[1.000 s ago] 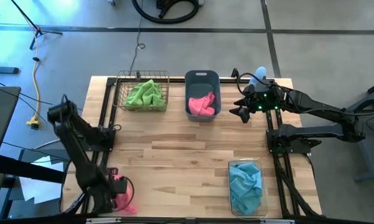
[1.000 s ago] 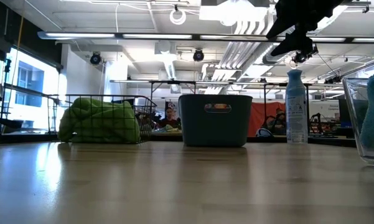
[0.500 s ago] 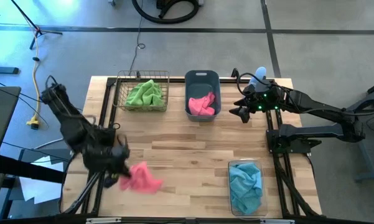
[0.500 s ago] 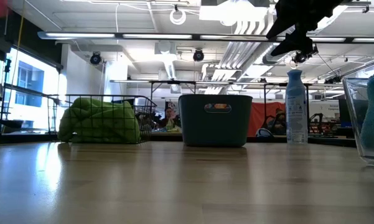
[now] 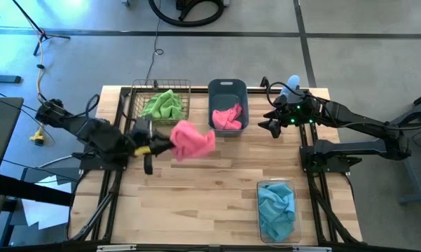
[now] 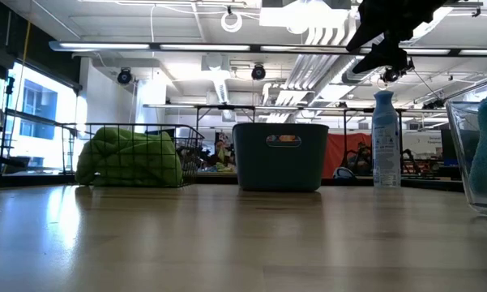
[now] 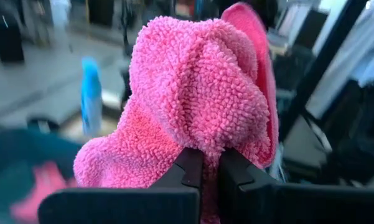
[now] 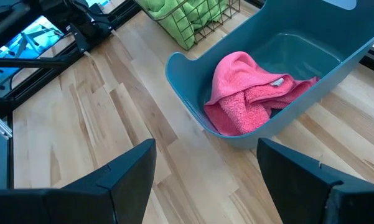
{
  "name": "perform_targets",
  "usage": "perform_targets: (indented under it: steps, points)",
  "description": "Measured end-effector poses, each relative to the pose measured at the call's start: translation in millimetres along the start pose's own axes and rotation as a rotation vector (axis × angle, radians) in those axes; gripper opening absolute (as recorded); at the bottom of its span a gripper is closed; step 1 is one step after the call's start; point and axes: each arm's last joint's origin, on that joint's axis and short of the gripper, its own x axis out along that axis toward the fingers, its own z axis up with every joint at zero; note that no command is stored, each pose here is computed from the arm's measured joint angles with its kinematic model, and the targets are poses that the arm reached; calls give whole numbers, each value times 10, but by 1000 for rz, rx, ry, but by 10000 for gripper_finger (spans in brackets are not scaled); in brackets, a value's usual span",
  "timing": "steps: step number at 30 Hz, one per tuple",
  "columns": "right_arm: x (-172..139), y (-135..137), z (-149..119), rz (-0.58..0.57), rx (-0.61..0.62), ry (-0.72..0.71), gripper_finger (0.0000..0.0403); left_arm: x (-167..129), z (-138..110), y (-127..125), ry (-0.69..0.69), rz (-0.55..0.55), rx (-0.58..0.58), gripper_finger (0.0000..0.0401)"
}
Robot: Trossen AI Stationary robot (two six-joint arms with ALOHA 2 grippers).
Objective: Sort microfiber towel by color & place in baskets
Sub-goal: Put the pink towel into the blue bin
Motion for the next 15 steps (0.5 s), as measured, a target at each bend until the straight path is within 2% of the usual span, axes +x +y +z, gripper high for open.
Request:
perform_targets:
  steps: [7,15]
  points:
    - [0,0,2,0,-7,-3,272,250,153,40,-147,-4,55,0]
    - [-2,21,50,20,-38,-52,272,746,22,73,-146,-29,79,0]
